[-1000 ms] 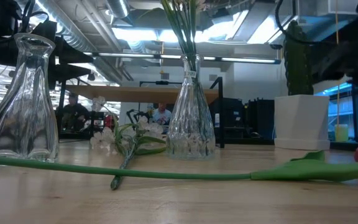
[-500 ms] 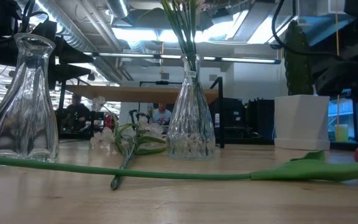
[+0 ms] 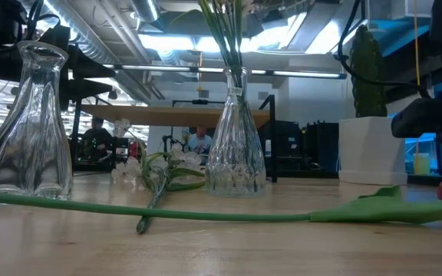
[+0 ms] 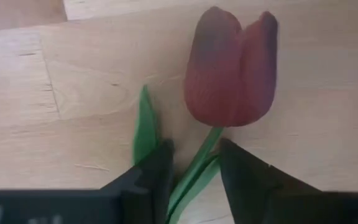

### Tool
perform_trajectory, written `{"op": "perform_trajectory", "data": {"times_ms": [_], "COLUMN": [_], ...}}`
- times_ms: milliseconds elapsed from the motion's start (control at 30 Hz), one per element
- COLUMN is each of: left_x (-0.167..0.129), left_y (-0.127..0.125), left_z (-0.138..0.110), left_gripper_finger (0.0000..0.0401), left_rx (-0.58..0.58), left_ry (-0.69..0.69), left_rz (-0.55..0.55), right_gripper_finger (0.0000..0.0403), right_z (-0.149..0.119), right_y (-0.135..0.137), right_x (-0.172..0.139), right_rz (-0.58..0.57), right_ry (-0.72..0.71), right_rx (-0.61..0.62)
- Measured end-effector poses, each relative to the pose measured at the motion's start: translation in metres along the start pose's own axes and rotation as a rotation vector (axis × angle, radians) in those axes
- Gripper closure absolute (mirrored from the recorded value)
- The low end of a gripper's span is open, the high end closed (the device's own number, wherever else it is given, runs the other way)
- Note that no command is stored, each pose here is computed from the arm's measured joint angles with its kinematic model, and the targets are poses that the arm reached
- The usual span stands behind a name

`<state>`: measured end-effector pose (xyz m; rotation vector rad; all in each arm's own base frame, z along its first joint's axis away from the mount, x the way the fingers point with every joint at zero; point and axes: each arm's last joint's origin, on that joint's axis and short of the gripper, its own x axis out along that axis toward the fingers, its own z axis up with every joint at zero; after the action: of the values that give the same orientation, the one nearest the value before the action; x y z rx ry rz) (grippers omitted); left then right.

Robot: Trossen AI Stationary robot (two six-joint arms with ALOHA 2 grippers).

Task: Pick and place flowers into a vace then onto a shelf
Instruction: Put the right red flower into the right transparent vase

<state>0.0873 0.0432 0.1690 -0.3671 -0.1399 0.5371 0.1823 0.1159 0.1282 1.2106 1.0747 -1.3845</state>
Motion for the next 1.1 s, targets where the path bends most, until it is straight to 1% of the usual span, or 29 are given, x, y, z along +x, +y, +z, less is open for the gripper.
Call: {"op": "perform_trajectory", "data": {"times_ms": [533,600,700,767,900,1000,1100], "left_x": [0.0,0.0,0.0,0.0,0.0,0.0,0.0], "left_y": [0.0,0.0,0.0,0.0,0.0,0.0,0.0], "left_z": [0.0,0.0,0.0,0.0,0.0,0.0,0.0], "left_gripper_finger": [0.0185,0.0185,0.0185,0.0185,0.0185,0.0185,0.0185], "left_rx": [0.0,-0.001,-0.021,-0.025,-0.027,-0.027,-0.026], "left_ry": [0.0,0.0,0.0,0.0,0.0,0.001,0.0], "left_rz": [0.0,0.0,0.0,0.0,-0.001,-0.001,-0.001], "right_gripper_finger": [0.0388,0.0395,0.0395,0.0394,0.0397,0.0398,0.0397], "right_z": [0.001,0.0,-0.002,-0.004,-0.007,-0.008,-0.007], "right_y": [-0.001,0.0,0.004,0.009,0.02,0.03,0.038], "right_x": [0.001,-0.001,-0.006,-0.015,-0.039,-0.067,-0.099], "right_rz": [-0.008,-0.007,-0.002,0.049,0.189,0.332,0.467], "right_ry": [-0.014,-0.015,-0.03,-0.058,-0.101,-0.154,-0.249], "right_rx": [-0.125,-0.143,-0.178,-0.2,-0.236,-0.262,-0.298]}}
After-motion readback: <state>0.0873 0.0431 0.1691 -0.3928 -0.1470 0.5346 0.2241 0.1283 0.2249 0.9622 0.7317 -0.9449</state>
